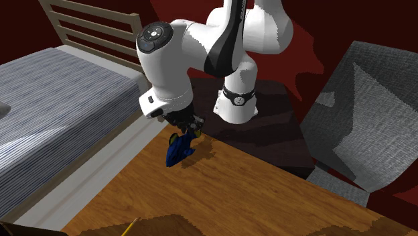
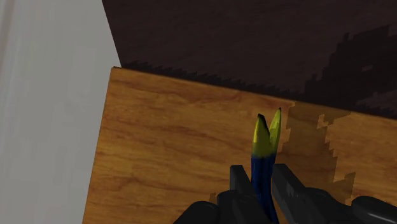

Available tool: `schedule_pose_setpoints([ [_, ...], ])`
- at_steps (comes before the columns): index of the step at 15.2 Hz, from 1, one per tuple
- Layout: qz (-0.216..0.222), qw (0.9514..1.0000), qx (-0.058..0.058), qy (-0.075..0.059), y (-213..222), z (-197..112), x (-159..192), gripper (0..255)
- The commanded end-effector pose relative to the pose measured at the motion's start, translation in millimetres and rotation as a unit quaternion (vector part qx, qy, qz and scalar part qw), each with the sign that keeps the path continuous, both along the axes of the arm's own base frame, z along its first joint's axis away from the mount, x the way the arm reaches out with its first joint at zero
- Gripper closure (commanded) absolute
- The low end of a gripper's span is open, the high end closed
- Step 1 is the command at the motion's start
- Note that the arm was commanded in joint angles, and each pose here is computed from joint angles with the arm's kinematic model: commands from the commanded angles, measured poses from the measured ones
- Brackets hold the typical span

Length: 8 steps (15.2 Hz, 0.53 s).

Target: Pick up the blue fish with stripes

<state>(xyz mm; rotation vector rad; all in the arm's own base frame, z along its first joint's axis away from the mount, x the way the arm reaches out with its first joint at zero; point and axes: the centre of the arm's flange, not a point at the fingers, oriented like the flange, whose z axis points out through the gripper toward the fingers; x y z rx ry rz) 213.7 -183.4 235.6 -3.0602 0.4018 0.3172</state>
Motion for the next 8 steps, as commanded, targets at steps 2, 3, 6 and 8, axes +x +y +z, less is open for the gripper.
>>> schedule_pose_setpoints([
  [2, 0.0, 1.0, 0.0, 0.0, -0.1, 0.1, 0.2, 255],
  [3, 0.0, 1.0, 0.0, 0.0, -0.1, 0.1, 0.1, 255],
  [6, 0.0, 1.0, 0.0, 0.0, -0.3, 10.7, 0.0, 255],
  [8, 0.0, 1.0, 0.0, 0.0, -0.3, 21.3, 0.0, 255],
])
